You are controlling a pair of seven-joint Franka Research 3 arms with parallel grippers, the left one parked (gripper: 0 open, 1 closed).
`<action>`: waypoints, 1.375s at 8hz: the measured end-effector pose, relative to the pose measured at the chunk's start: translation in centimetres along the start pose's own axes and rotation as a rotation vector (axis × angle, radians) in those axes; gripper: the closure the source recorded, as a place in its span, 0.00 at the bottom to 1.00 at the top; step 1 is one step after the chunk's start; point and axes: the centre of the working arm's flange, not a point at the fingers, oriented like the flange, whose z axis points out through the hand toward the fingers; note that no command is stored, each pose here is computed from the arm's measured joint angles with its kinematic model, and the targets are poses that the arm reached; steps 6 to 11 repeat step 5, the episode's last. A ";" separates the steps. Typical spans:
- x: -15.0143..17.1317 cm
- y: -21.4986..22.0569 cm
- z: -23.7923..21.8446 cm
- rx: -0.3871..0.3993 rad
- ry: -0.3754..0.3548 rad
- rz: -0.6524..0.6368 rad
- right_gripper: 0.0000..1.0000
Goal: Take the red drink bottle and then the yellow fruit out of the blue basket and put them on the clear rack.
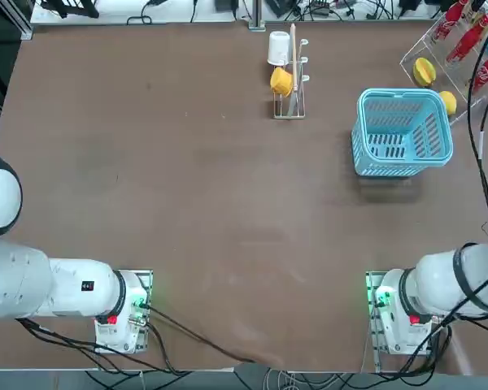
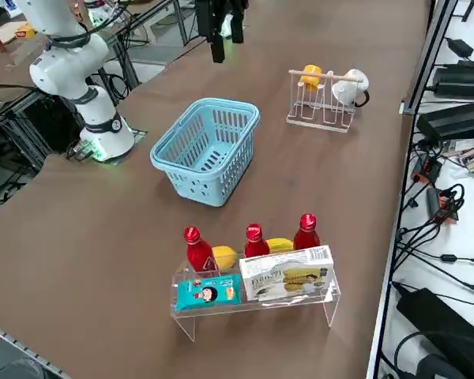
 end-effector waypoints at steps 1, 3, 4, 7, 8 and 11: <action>-1.3 -0.5 -0.2 0.000 -0.004 -0.007 0.00; -3.2 -1.2 -0.8 0.002 -0.009 -0.021 0.00; -3.6 -1.6 -1.1 0.003 -0.005 -0.028 0.00; -3.8 -2.0 -1.3 0.003 -0.003 -0.036 0.00; -3.8 -2.0 -1.3 0.003 -0.003 -0.036 0.00; -3.8 -2.0 -1.3 0.003 -0.003 -0.036 0.00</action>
